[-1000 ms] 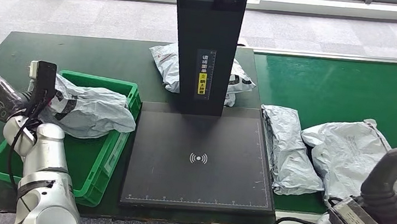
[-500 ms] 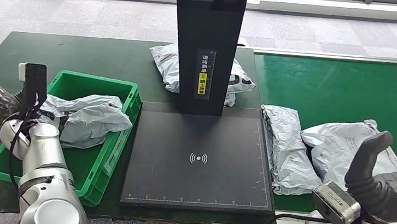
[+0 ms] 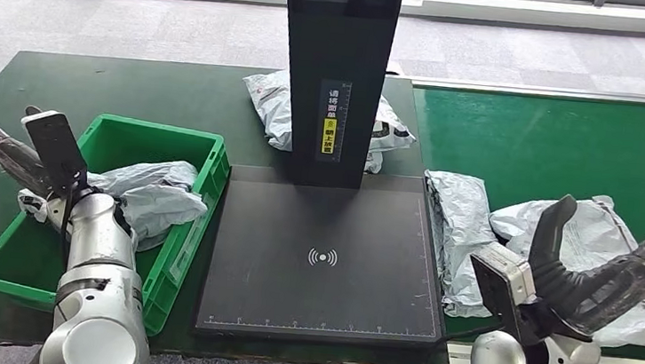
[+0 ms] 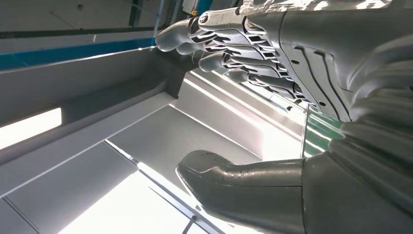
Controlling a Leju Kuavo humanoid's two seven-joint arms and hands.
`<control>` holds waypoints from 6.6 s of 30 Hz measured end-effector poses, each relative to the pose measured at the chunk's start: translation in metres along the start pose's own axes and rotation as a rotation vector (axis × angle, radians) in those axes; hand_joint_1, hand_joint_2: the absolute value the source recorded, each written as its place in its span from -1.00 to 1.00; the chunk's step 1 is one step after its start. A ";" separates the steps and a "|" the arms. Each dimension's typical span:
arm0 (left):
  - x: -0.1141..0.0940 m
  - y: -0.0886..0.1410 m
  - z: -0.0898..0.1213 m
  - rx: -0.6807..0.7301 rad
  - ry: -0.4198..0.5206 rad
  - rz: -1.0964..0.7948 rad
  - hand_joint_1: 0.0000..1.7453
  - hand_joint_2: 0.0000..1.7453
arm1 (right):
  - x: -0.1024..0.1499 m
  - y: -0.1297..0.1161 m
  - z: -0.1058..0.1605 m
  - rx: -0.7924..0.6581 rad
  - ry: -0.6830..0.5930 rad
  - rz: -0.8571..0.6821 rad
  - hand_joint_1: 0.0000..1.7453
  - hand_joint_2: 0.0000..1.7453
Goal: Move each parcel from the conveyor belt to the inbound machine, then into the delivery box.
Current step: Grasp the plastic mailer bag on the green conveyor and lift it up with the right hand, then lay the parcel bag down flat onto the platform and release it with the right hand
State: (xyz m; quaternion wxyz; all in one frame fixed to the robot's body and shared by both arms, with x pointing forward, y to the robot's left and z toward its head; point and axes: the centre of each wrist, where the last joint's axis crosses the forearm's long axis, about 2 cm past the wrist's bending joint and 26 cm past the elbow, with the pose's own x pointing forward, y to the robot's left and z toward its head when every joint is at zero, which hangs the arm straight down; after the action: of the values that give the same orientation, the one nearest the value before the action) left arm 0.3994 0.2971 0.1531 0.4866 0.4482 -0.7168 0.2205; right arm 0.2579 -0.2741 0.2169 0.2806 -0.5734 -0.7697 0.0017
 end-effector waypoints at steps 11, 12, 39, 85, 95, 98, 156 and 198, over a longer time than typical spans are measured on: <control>0.013 0.009 0.016 -0.012 0.049 0.224 -1.00 1.00 | -0.020 0.015 0.026 0.158 0.124 0.173 -1.00 1.00; 0.016 0.009 0.018 -0.059 0.062 0.314 -1.00 1.00 | -0.025 0.018 0.032 0.190 0.139 0.215 -1.00 1.00; 0.090 0.029 0.108 -0.906 -0.210 1.148 -1.00 1.00 | -0.179 0.005 0.111 0.545 0.563 0.705 -1.00 1.00; 0.084 0.053 0.135 -0.933 -0.241 1.146 -1.00 1.00 | -0.225 0.059 0.090 1.030 0.900 0.423 -1.00 1.00; 0.082 0.057 0.137 -0.936 -0.250 1.144 -1.00 1.00 | -0.214 0.075 0.084 1.291 1.039 0.463 1.00 1.00; 0.081 0.057 0.137 -0.937 -0.253 1.144 -1.00 1.00 | -0.213 0.078 0.079 1.317 1.043 0.460 1.00 1.00; 0.067 0.064 0.145 -0.911 -0.228 1.051 -1.00 1.00 | -0.039 0.097 0.052 0.317 0.181 -0.092 1.00 1.00; 0.077 0.039 0.155 -0.941 -0.256 0.871 -1.00 1.00 | 0.060 0.128 0.079 0.455 -0.181 -0.421 -1.00 -1.00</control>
State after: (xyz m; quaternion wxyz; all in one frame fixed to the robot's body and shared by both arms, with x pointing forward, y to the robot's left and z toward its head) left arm 0.2785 0.1673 0.1606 0.4078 -0.1213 -0.9050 0.0048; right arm 0.3251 -0.1523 0.1349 0.3261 -0.3215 -0.8732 0.1669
